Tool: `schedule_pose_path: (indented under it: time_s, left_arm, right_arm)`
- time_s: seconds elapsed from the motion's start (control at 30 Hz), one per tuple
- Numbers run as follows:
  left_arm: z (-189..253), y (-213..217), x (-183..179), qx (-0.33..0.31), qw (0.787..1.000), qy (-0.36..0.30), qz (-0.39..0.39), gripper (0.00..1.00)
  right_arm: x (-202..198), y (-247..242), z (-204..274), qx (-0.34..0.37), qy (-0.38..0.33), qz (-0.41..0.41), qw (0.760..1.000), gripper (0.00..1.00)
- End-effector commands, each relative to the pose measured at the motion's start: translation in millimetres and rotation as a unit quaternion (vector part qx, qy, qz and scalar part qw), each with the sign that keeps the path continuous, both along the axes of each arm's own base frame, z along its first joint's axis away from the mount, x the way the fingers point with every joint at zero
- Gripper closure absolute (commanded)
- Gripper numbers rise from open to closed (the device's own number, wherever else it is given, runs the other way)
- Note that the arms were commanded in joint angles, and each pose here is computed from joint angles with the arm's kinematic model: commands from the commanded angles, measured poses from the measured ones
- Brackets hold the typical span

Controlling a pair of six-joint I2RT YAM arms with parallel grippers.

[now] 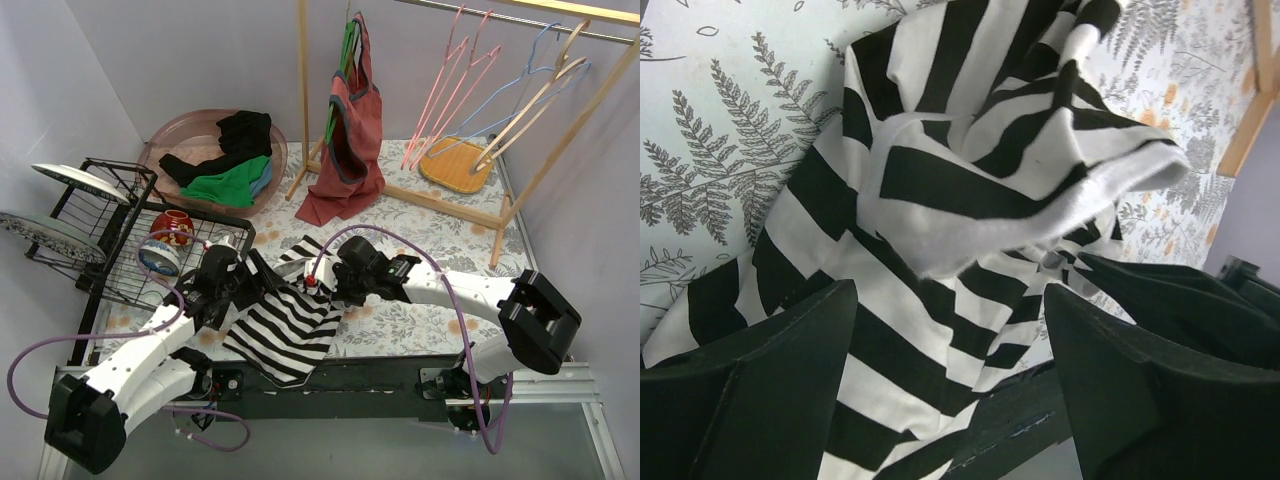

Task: Place the tank top on the hanger

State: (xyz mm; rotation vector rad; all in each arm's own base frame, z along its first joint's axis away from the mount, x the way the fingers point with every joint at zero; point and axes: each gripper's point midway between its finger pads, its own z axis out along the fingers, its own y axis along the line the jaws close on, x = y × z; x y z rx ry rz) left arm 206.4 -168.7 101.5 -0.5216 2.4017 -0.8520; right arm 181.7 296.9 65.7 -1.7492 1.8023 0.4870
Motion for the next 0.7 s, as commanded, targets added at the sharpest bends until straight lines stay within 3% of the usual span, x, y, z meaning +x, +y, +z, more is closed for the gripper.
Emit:
schedule_pose_path:
  time_s: [0.0, 0.27, 0.4, 0.5, 0.53, 0.6, 0.67]
  left_arm:
    - [1.5, -6.0, 14.1, -0.002, 1.0, -0.011, 0.003, 0.27]
    - [-0.7, -6.0, 30.0, 0.022, 1.0, -0.02, 0.005, 0.37]
    - [0.9, -6.8, 39.5, 0.033, 0.999, -0.031, 0.003, 0.56]
    - [9.5, -8.3, 50.1, 0.043, 0.998, -0.048, 0.0, 0.78]
    - [13.5, -8.5, 52.3, 0.045, 0.998, -0.052, -0.002, 0.91]
    - [37.0, -13.2, 60.1, 0.046, 0.996, -0.078, -0.017, 1.0]
    - [61.9, -18.9, 63.3, 0.041, 0.993, -0.102, -0.038, 1.0]
  right_arm:
    - [12.4, -6.7, 35.4, 0.021, -0.015, -0.017, 1.0, 0.99]
    - [-14.7, -48.9, 88.2, 0.132, 0.031, 0.077, 0.988, 0.99]
    - [-8.0, -71.0, 107.2, 0.155, -0.005, 0.049, 0.987, 0.99]
    - [0.0, -89.5, 123.8, 0.154, -0.034, 0.016, 0.987, 0.99]
    - [4.8, -95.8, 129.9, 0.15, -0.051, 0.004, 0.987, 0.99]
    - [10.5, -110.6, 148.6, 0.153, -0.082, -0.024, 0.985, 0.99]
    - [19.9, -126.3, 161.3, 0.145, -0.113, -0.058, 0.981, 0.99]
